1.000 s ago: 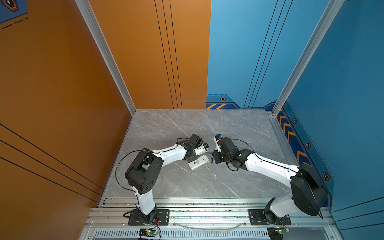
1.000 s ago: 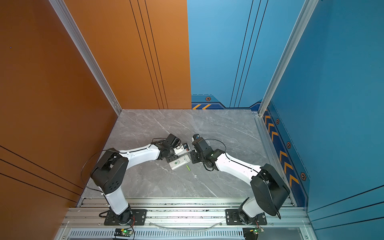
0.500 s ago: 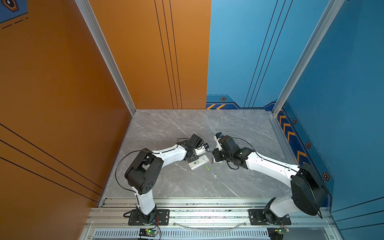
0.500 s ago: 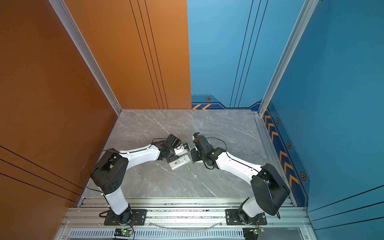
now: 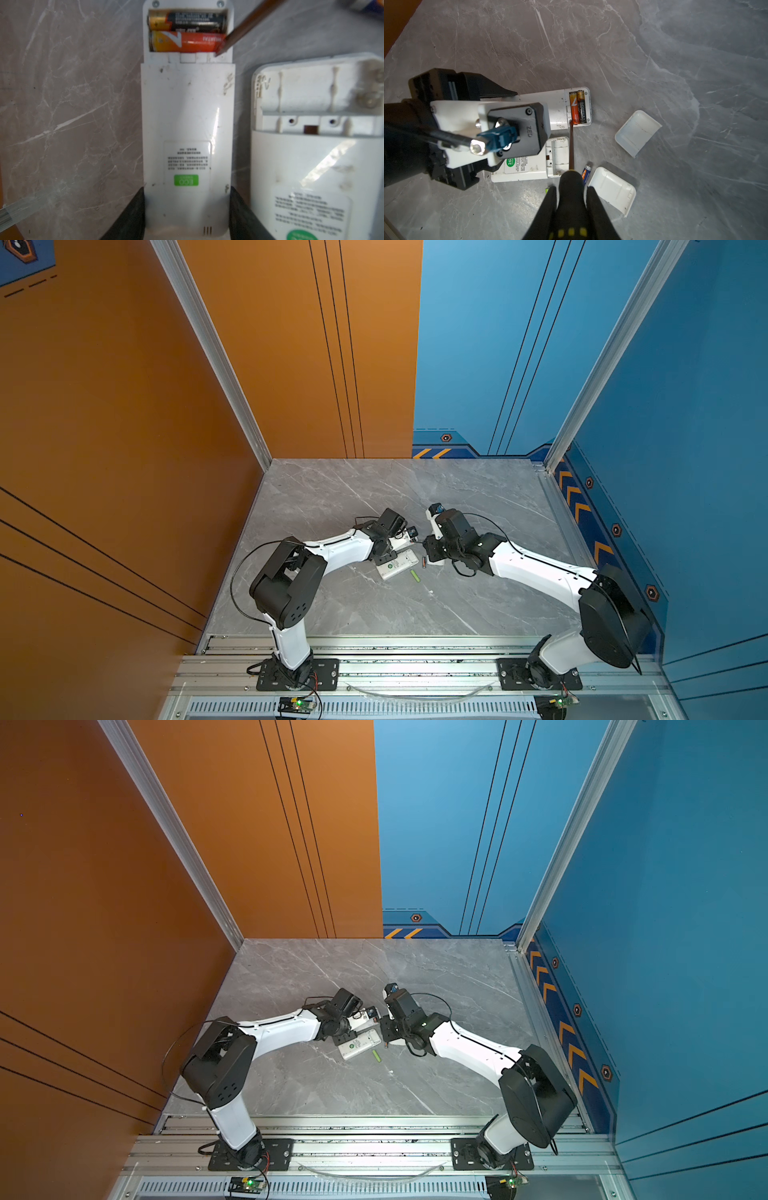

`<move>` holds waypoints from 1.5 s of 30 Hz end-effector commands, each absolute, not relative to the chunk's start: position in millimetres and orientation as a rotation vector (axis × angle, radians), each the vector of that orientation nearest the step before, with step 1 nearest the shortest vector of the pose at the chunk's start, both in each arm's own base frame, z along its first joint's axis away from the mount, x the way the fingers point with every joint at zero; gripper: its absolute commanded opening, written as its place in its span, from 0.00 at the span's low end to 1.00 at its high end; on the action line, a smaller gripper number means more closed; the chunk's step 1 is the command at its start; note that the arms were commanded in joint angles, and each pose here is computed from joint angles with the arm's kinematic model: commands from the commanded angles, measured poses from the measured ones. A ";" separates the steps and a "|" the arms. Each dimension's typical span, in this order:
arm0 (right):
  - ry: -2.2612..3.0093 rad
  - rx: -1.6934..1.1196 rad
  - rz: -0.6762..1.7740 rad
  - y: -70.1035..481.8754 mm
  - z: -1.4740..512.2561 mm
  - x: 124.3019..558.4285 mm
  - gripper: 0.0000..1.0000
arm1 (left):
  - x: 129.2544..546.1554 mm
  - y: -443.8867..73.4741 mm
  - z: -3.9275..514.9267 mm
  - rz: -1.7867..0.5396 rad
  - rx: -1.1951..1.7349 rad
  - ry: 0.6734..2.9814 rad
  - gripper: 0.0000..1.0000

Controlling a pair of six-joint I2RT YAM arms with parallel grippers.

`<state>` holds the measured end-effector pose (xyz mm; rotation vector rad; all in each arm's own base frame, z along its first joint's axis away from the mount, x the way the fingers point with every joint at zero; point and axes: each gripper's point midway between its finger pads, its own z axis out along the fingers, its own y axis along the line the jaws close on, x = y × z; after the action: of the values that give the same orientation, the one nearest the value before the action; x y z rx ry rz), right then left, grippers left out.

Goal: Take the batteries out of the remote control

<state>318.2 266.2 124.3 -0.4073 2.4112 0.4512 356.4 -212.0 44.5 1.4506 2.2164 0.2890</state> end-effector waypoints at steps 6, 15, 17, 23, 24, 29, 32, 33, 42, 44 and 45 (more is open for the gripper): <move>2.460 -0.403 0.398 252.0 114.4 324.4 0.00 | 353.5 -212.7 54.3 0.299 1.449 2.187 0.08; 2.486 -0.409 0.378 251.2 108.0 327.0 0.00 | 353.8 -213.2 57.4 0.299 1.452 2.176 0.08; 2.488 -0.410 0.402 254.8 107.0 326.7 0.00 | 353.7 -215.0 58.6 0.295 1.454 2.169 0.08; 2.501 -0.468 0.428 264.2 106.0 322.5 0.00 | 353.4 -217.5 59.0 0.283 1.456 2.160 0.08; 2.506 -0.486 0.430 264.9 104.8 321.1 0.00 | 352.4 -218.4 58.0 0.279 1.463 2.157 0.08; 2.539 -0.563 0.395 267.3 100.3 318.6 0.00 | 350.2 -223.0 59.8 0.242 1.473 2.134 0.08; 2.536 -0.575 0.330 265.1 100.4 323.2 0.00 | 346.9 -227.0 60.0 0.198 1.488 2.135 0.07; 2.526 -0.601 0.318 274.2 99.7 316.5 0.00 | 345.2 -228.6 60.0 0.179 1.494 2.138 0.07; 2.418 -0.485 0.101 276.6 76.1 318.8 0.00 | 324.3 -243.2 55.3 -0.047 1.543 2.191 0.06; 2.403 -0.424 0.107 272.7 70.3 320.0 0.00 | 321.9 -245.7 55.3 -0.083 1.538 2.197 0.06; 2.391 -0.409 0.111 272.6 68.9 320.5 0.00 | 320.1 -246.8 55.0 -0.106 1.540 2.202 0.06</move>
<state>325.2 284.7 112.5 -0.4721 2.3241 0.1578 359.7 -210.7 56.5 1.3768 2.2305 0.2017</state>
